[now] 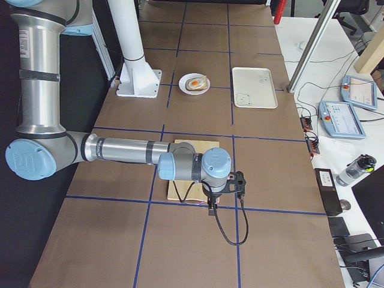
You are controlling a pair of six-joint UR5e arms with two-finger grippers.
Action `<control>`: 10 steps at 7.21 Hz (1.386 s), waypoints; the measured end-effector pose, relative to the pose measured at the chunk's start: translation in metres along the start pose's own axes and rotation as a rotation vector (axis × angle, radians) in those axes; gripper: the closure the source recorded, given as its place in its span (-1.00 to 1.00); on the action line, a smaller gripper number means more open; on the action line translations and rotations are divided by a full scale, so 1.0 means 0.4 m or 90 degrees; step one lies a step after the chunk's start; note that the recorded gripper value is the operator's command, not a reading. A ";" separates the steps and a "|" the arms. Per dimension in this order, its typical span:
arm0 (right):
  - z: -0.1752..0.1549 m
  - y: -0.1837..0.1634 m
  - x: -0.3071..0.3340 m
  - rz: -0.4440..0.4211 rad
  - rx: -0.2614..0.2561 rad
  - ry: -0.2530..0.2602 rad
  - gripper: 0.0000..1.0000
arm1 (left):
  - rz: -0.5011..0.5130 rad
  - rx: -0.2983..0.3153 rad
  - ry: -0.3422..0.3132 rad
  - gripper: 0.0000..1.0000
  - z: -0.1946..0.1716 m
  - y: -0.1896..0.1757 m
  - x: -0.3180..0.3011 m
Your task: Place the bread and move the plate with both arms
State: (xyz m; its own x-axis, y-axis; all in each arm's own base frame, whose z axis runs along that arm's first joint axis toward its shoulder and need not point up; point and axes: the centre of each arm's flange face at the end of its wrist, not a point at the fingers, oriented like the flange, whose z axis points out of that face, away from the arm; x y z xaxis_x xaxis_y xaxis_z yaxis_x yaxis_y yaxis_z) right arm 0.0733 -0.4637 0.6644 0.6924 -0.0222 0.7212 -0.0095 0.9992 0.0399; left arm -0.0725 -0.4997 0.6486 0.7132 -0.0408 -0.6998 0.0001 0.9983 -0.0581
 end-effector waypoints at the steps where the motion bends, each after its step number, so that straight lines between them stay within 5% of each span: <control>1: 0.001 0.001 0.001 0.001 -0.001 0.000 -1.00 | 0.001 0.001 0.000 -1.00 -0.001 -0.001 0.001; 10: -0.011 -0.017 -0.018 -0.006 0.006 -0.002 -1.00 | 0.004 0.004 0.000 -1.00 -0.009 -0.003 0.009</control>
State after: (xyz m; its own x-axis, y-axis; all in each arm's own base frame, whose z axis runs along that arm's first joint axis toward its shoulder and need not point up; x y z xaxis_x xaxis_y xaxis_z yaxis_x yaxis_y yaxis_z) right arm 0.0716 -0.4703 0.6556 0.6901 -0.0324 0.7230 -0.0097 0.9985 0.0540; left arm -0.0725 -0.5011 0.6438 0.7133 -0.0340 -0.7000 0.0002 0.9988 -0.0483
